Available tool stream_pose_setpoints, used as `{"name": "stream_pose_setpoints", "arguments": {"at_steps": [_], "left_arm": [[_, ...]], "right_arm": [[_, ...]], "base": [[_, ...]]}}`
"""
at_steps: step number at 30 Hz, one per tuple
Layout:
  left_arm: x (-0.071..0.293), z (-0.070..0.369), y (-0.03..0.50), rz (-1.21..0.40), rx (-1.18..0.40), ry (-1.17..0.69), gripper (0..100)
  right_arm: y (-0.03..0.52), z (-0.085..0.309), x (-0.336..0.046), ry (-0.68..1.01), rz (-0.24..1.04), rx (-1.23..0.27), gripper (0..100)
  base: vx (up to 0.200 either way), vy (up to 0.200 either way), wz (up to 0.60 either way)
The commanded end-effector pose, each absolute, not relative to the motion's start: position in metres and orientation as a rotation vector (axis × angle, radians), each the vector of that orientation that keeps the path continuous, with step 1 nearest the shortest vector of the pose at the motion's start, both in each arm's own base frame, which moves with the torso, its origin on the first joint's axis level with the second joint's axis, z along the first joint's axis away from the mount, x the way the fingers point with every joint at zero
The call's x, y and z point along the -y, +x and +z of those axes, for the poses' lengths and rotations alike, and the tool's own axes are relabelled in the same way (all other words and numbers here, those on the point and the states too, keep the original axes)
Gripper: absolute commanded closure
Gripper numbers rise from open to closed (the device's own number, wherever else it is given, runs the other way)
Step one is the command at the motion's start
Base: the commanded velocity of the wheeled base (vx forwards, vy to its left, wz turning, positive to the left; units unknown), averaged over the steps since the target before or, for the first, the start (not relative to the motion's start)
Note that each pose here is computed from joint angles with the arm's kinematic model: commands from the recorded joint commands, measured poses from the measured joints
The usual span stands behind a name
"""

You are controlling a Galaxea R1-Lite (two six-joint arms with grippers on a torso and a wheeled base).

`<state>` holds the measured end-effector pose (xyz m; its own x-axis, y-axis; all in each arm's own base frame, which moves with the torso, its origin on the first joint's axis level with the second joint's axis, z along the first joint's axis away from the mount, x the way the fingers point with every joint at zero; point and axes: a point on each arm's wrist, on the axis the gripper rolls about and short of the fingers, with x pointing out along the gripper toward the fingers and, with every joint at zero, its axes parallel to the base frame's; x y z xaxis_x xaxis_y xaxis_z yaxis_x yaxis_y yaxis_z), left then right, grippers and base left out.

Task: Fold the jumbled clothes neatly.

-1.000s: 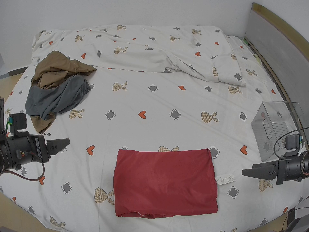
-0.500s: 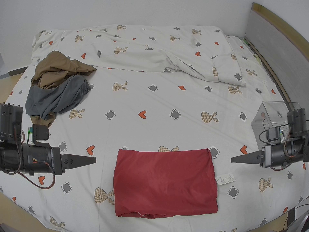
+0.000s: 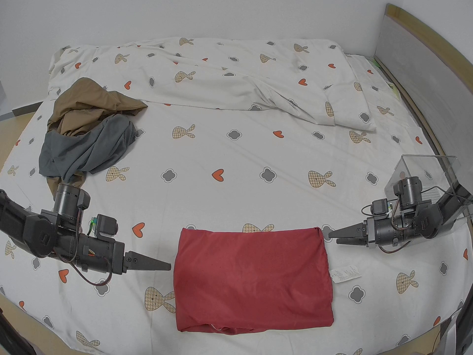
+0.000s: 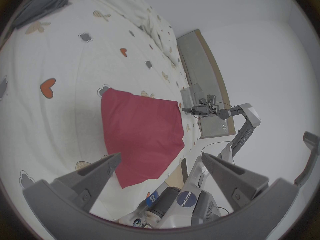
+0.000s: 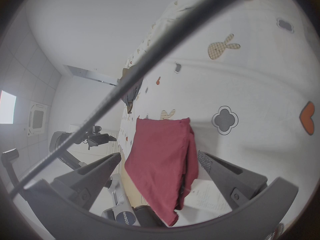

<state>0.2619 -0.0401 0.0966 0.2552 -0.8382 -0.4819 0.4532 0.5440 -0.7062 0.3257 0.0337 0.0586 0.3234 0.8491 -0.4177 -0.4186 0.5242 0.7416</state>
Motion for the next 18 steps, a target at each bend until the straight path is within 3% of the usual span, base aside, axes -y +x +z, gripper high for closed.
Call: {"name": "stream_pose_setpoints", "arguments": {"at_steps": [1,18], "left_arm": [[0.035,0.067,0.278,-0.896,-1.034,-0.527,0],[0.037,0.040,0.303,-0.886,-1.067,-0.536,0]], "right_arm": [[0.340,0.030,-0.031,0.601,0.875,-0.942,0],[0.345,0.007,-0.056,0.602,0.855,-1.042,0]], "base": [[0.000,0.000,0.00],[0.000,0.000,0.00]]}}
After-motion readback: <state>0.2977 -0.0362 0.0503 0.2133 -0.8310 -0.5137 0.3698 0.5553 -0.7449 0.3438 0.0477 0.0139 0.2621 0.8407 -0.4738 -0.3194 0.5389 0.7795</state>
